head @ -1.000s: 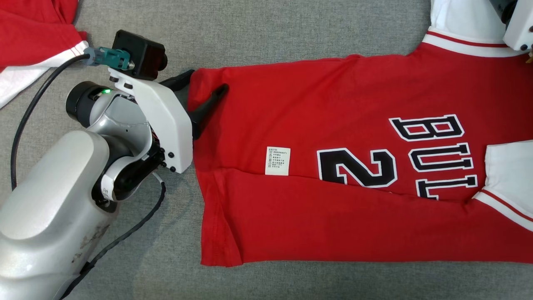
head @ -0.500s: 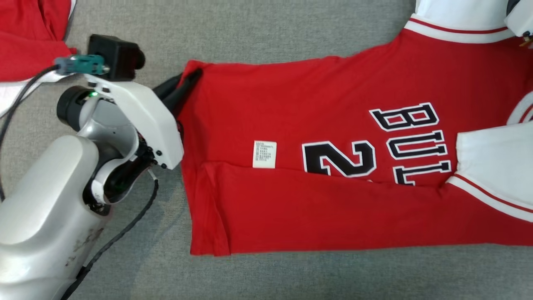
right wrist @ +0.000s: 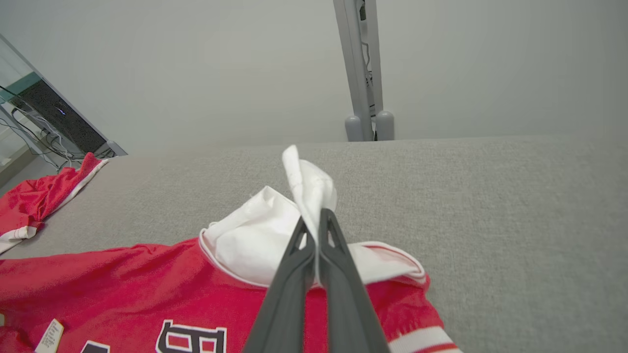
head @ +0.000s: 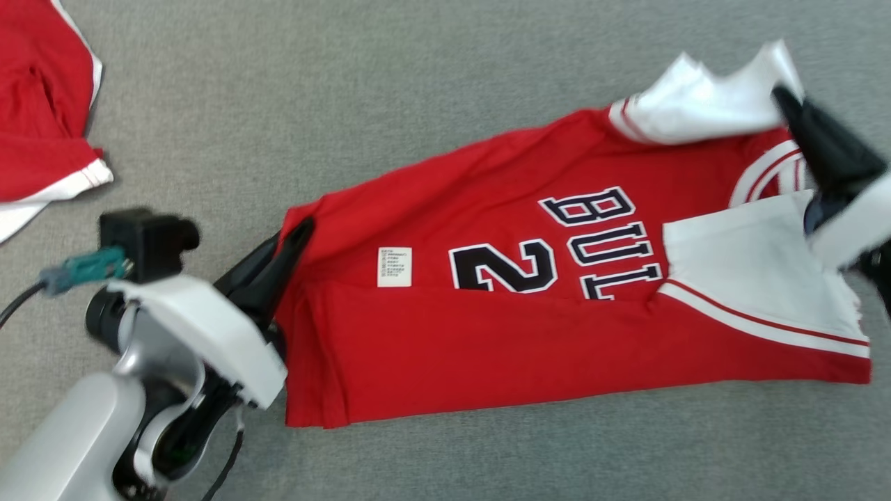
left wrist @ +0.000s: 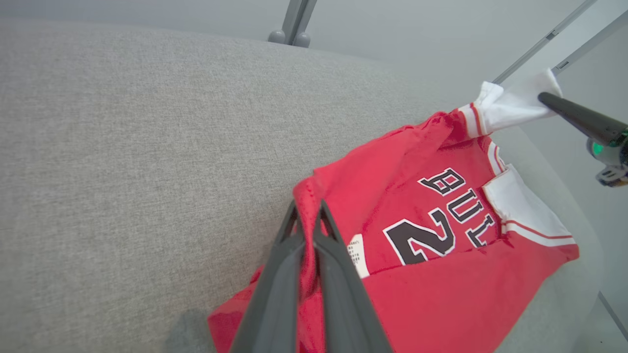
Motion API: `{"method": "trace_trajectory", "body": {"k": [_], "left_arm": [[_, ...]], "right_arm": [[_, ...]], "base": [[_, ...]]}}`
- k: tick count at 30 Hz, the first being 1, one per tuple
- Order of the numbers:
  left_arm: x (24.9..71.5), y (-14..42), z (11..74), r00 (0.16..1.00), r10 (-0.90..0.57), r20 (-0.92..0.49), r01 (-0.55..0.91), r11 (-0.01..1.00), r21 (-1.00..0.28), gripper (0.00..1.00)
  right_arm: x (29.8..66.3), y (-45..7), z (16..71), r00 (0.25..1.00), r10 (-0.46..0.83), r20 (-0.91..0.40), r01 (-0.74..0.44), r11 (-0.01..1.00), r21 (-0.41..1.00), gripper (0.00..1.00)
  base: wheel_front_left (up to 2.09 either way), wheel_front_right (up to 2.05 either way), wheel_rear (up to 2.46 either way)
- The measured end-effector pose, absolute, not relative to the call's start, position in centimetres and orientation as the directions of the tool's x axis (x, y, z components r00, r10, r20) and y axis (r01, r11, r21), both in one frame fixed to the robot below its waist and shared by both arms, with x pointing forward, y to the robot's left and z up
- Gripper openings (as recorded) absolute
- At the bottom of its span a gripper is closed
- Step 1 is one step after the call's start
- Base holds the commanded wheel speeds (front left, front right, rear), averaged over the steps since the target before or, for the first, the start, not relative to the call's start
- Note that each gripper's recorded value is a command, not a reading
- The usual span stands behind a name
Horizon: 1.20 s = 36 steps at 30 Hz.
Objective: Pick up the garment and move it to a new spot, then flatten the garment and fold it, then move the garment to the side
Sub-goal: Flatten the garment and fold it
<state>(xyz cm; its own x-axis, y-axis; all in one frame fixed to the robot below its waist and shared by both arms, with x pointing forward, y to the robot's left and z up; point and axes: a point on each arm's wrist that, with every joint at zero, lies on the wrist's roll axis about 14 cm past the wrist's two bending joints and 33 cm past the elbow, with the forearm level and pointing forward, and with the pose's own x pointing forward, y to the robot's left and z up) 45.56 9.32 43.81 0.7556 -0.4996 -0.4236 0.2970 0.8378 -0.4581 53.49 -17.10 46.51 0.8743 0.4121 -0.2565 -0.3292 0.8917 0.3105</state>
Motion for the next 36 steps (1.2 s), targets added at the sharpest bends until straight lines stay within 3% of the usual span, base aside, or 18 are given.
{"method": "trace_trajectory", "body": {"k": [9, 17, 18, 19, 20, 24, 27, 32, 36], "left_arm": [[41.9, 10.6, 42.6, 0.778, -0.444, -0.444, 0.17, 0.829, -0.532, 0.0], [40.5, 10.2, 40.5, 0.746, -0.445, -0.495, 0.13, 0.827, -0.547, 0.0], [40.3, 10.2, 40.2, 0.74, -0.444, -0.505, 0.128, 0.83, -0.543, 0.3], [40.2, 10.3, 39.9, 0.736, -0.442, -0.512, 0.128, 0.835, -0.536, 0.81], [40.0, 10.2, 39.9, 0.734, -0.444, -0.513, 0.136, 0.837, -0.53, 1.0], [39.0, 11.5, 39.5, 0.742, -0.402, -0.537, 0.206, 0.899, -0.387, 1.0], [40.3, 13.9, 41.7, 0.859, -0.267, -0.436, 0.175, 0.955, -0.241, 1.0], [40.5, 13.8, 45.6, 0.962, -0.178, -0.207, 0.143, 0.974, -0.174, 1.0], [39.7, 13.2, 45.5, 0.977, -0.146, -0.155, 0.125, 0.983, -0.138, 1.0]], "right_arm": [[44.1, -20.6, 45.1, 0.912, 0.299, -0.281, -0.174, 0.902, 0.395, 0.0], [41.1, -19.4, 43.3, 0.892, 0.295, -0.342, -0.148, 0.906, 0.395, 0.0], [41.0, -19.4, 43.0, 0.888, 0.295, -0.353, -0.151, 0.912, 0.382, 0.42], [40.9, -19.6, 42.8, 0.887, 0.287, -0.363, -0.152, 0.922, 0.357, 1.0], [40.8, -20.2, 42.6, 0.887, 0.27, -0.374, -0.141, 0.931, 0.338, 1.0], [40.2, -21.1, 42.7, 0.874, 0.257, -0.413, -0.142, 0.947, 0.289, 1.0], [41.1, -23.1, 45.1, 0.902, 0.212, -0.376, -0.126, 0.962, 0.241, 1.0], [42.6, -24.0, 45.3, 0.876, 0.181, -0.447, -0.131, 0.981, 0.14, 1.0], [43.5, -22.3, 42.5, 0.808, 0.199, -0.555, -0.148, 0.98, 0.136, 1.0]], "base": [[0.0, 0.0, 0.0], [0.0, 0.0, 0.0], [0.0, 0.0, 0.0], [0.0, 0.0, 0.0], [0.0, 0.0, 0.0], [0.0, 0.0, 0.0], [0.0, 0.0, 0.0], [0.0, 0.0, 0.0], [0.0, 0.0, 0.0]]}}
